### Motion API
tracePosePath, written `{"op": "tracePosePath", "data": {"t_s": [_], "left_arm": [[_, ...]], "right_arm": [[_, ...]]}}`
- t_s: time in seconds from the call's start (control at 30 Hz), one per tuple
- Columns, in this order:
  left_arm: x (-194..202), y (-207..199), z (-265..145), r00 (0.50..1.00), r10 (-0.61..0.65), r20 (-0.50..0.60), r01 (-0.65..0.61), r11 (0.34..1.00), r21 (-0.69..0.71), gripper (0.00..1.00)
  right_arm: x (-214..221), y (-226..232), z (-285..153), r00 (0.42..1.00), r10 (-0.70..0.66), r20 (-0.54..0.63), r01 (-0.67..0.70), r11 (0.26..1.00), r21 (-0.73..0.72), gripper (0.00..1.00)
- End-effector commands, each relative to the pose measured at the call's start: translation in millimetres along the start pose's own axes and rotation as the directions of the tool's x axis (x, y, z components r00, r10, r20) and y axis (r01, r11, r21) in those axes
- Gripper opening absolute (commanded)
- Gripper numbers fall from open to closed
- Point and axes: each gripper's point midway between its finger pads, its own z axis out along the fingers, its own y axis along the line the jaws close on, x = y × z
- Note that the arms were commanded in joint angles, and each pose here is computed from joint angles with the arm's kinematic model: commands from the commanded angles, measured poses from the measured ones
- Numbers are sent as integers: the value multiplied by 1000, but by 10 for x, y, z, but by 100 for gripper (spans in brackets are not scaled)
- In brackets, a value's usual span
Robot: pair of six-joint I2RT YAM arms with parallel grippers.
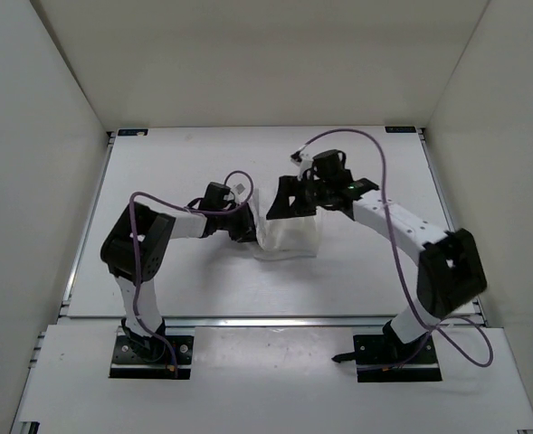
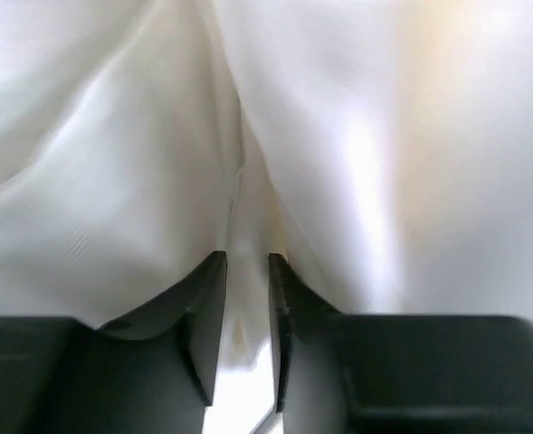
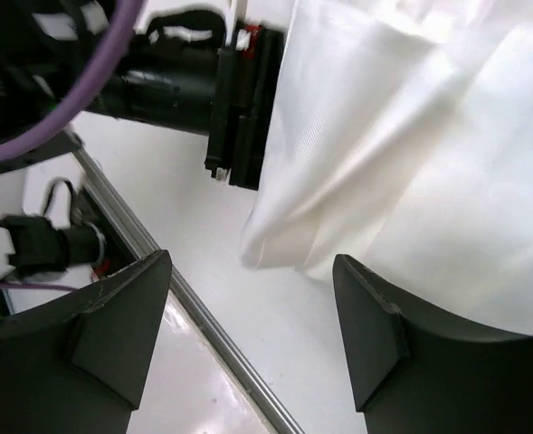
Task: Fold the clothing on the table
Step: Fold the skirt
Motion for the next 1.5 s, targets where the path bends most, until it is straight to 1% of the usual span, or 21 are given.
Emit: {"op": "tracePosePath", "data": {"t_s": [0.0,0.1,0.17,0.2,0.3,0.4,0.5,0.57,0.63,0.7,0.77,0.83,0.9,0.97,1.03,1.1,1.13,1.17,1.2,1.37,1.47], "left_arm": [[-293,-297,-428,992,40,121,-50,995,82,37],[-545,-447,-795,966,55,254,-83,992,99,45],[-623,-478,-953,946,73,317,-102,992,77,50],[-650,-468,-1023,938,77,338,-97,994,43,49],[-737,-469,-1176,914,145,380,-131,989,-62,49],[-722,-611,-1225,887,234,399,-202,972,-121,45],[-578,-818,-1129,864,306,400,-290,952,-102,41],[-493,-809,-987,862,338,379,-307,941,-141,34],[-335,-670,-753,885,347,311,-307,936,-171,21],[-246,-409,-622,902,350,253,-288,924,-251,17],[-104,-195,-508,901,395,180,-313,879,-361,16],[-14,28,-465,893,436,113,-343,821,-456,21],[-6,99,-483,896,432,100,-341,816,-467,29],[-139,75,-596,899,412,149,-309,838,-449,40],[-229,-84,-714,885,434,172,-335,847,-413,51],[-339,-175,-853,865,471,171,-358,820,-446,79],[-448,-245,-971,849,502,165,-371,789,-489,85],[-497,-394,-1015,826,542,158,-410,768,-492,95],[-503,-424,-1111,818,555,151,-416,751,-512,97],[-554,-460,-1570,819,537,204,-382,774,-505,99],[-537,-264,-1843,803,554,218,-351,736,-579,99]], "right_arm": [[-457,186,-556,974,-49,222,48,999,8,69],[-458,-116,-683,965,-48,258,21,994,109,63],[-385,-276,-662,973,-32,230,-3,989,148,51],[-323,-362,-615,978,-23,209,-12,987,163,47],[-183,-533,-479,986,1,169,-34,981,191,25],[-24,-661,-327,991,5,134,-34,977,213,14],[106,-754,-189,996,10,93,-30,975,219,6],[129,-818,-121,996,13,87,-32,975,219,5],[198,-915,-58,998,25,65,-39,972,232,5],[262,-1011,-43,998,34,45,-44,963,265,6],[304,-1120,-73,998,50,31,-57,949,309,12],[263,-1152,-126,998,46,39,-56,950,306,30],[170,-1122,-205,996,51,68,-68,957,280,43],[-12,-1038,-362,991,56,125,-87,963,256,56],[-162,-931,-514,985,15,170,-57,967,248,62],[-325,-777,-727,971,-37,236,-29,963,267,68],[-334,-796,-771,967,-57,247,-17,957,291,71],[-426,-716,-894,954,-95,284,7,955,298,72],[-435,-677,-963,947,-111,301,15,953,301,73],[-378,-750,-1149,938,-90,334,-26,945,327,73],[-185,-886,-1096,956,-50,289,-54,938,343,66]]}}
